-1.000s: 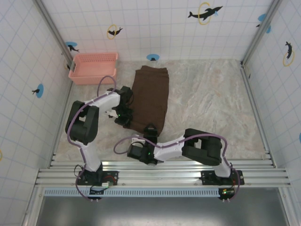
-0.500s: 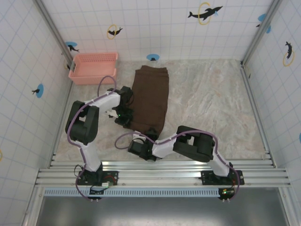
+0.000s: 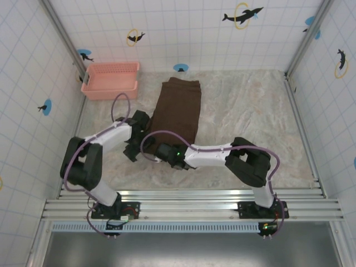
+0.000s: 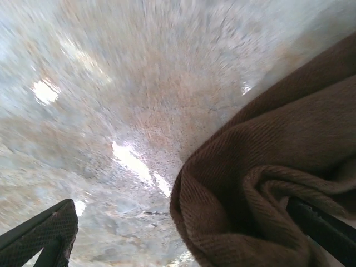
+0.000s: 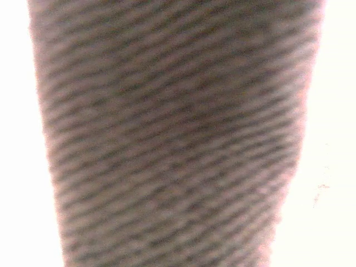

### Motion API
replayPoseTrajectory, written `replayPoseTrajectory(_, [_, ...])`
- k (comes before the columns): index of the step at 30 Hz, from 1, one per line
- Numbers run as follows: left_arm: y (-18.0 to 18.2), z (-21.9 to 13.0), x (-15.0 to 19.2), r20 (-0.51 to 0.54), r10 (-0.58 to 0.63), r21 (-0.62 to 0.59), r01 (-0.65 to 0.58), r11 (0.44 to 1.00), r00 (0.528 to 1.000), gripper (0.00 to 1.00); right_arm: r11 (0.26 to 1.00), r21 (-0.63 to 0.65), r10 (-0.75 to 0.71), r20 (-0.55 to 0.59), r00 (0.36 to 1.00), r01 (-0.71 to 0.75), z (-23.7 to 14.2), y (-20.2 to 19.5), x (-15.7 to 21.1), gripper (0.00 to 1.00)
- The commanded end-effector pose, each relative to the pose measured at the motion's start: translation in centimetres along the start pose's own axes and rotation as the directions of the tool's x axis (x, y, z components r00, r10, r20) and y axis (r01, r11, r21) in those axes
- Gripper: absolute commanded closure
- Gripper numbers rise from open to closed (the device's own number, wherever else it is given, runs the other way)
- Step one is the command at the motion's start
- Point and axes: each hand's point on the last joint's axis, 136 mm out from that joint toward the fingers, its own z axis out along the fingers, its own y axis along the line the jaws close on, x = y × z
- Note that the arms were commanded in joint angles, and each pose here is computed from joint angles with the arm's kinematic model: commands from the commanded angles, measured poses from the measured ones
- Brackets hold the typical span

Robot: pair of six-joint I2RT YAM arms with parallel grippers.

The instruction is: Roll up the long pants

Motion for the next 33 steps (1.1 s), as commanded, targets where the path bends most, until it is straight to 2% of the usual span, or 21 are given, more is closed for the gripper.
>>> replayPoseTrajectory(1, [-1.3,-3.2,-2.8,0.202,0.082,0.141,-0.112,0.984,0.976,0.03,0.975,-0.222,0.004,0.005,1.0,-0.003,-2.6,0.7,0.4,1.0])
replayPoseTrajectory(9, [-1.9,-8.0,-3.3,0.374,0.02,0.402,-0.182,0.898,0.927,0.03,0.913,-0.382,0.163,0.023,0.986,-0.142,-3.2,-2.1,-2.1,1.0])
replayPoseTrajectory(13, [-2.4,-8.4,-2.9,0.373,0.027,0.444,-0.204,0.872,0.927,0.03,0.886,-0.428,0.207,0.026,0.978,-0.176,-3.4,-2.3,-3.9,1.0])
replayPoseTrajectory(17, [-2.1,-7.0,-2.4,0.338,-0.068,0.54,-0.134,0.831,0.939,0.03,0.858,-0.47,0.227,-0.01,0.974,-0.205,-2.3,-1.2,-4.3,1.0])
replayPoseTrajectory(23, [-0.5,-4.8,-1.8,0.296,-0.102,0.525,-0.072,0.848,0.95,0.02,0.853,-0.47,0.199,-0.112,0.974,-0.228,-1.8,-0.2,-2.6,1.0])
replayPoseTrajectory(25, [-0.6,-5.0,-1.9,0.294,-0.122,0.54,-0.059,0.84,0.948,0.03,0.838,-0.486,0.218,-0.116,0.969,-0.246,-2.1,-0.2,-2.6,1.0])
replayPoseTrajectory(27, [-0.8,-5.4,-2.1,0.304,-0.129,0.542,-0.06,0.838,0.944,0.03,0.855,-0.463,0.195,-0.133,0.972,-0.235,-1.9,-0.1,-2.5,1.0])
replayPoseTrajectory(33, [-1.3,-5.1,-2.3,0.284,-0.154,0.554,-0.031,0.832,0.946,0.02,0.853,-0.454,0.23,-0.119,0.966,-0.259,-2.2,0.3,-4.9,1.0])
